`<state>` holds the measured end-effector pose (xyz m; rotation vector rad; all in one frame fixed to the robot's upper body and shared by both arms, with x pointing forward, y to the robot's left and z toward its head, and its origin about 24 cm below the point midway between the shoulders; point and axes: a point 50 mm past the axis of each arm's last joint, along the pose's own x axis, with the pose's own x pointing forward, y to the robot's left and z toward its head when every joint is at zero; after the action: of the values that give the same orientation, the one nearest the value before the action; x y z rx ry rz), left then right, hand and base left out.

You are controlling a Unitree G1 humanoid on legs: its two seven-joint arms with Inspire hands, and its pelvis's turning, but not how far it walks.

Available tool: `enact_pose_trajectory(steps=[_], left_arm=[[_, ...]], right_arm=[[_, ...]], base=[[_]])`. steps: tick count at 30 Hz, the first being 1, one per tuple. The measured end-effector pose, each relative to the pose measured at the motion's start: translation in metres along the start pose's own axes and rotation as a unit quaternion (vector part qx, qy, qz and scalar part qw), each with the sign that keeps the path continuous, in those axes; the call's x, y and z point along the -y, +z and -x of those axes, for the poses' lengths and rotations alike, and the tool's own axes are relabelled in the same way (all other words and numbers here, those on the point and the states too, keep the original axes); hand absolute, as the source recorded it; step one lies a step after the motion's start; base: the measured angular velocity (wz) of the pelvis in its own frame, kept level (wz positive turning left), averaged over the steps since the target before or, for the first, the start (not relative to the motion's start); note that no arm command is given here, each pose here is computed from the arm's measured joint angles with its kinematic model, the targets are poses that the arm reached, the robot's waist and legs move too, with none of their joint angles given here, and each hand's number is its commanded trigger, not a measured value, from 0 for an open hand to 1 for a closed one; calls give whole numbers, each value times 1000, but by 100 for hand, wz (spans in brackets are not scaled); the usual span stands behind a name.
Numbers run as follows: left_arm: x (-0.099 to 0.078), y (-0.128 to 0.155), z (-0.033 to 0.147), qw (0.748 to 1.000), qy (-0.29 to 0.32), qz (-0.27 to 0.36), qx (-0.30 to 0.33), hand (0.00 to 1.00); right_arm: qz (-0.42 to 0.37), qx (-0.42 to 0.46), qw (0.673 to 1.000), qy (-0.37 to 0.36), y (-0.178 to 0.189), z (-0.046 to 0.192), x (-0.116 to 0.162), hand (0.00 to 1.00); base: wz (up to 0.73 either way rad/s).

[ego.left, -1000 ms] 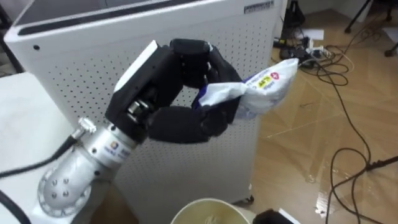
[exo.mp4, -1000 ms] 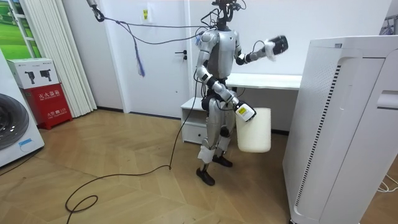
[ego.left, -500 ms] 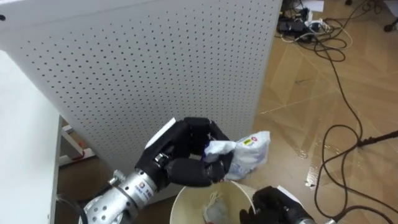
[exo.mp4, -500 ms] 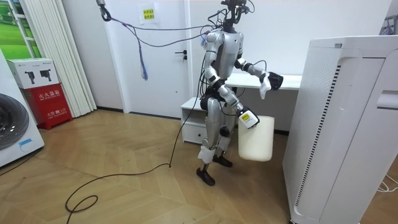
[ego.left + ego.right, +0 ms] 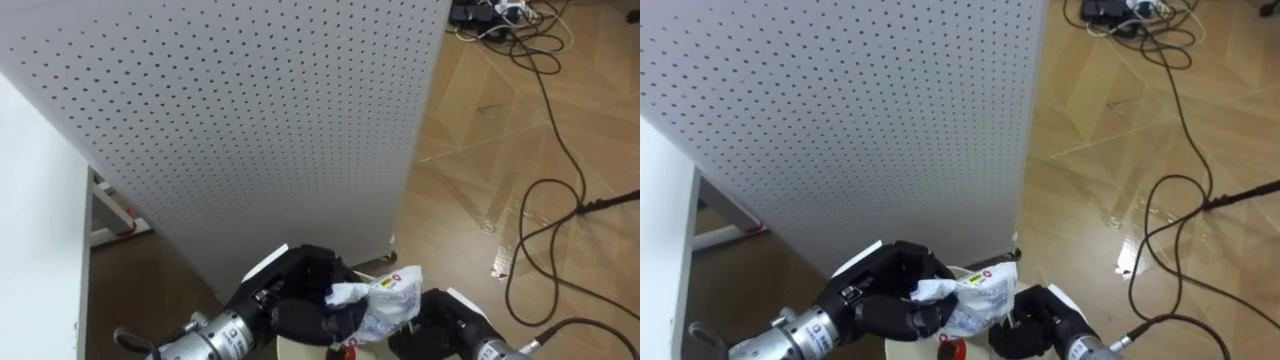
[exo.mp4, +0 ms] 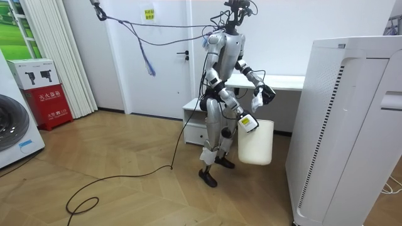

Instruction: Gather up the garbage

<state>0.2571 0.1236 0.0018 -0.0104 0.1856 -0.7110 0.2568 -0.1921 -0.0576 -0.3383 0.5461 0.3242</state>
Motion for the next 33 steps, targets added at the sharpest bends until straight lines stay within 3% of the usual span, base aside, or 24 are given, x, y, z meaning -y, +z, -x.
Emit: enact_pose_trajectory(steps=[20, 21, 22, 23, 33], left_arm=[[-8, -16, 9, 999, -3, 3, -39, 97], [-8, -16, 9, 999, -3, 1, -40, 68], [-8, -16, 9, 999, -3, -1, -42, 51], [-8, -17, 10, 999, -3, -6, -45, 0], [-4, -27, 17, 998, -7, 0, -61, 0]], right_arm=[[-2, 5, 1000, 10, 4, -1, 6, 100], [-6, 2, 1000, 10, 2, 0, 7, 100], [-8, 0, 1000, 10, 1, 0, 7, 100], [-10, -5, 1000, 11, -2, 0, 7, 100], [-11, -21, 1000, 14, -9, 1, 10, 100]], base=[[1], [0], [0], [0], [0]])
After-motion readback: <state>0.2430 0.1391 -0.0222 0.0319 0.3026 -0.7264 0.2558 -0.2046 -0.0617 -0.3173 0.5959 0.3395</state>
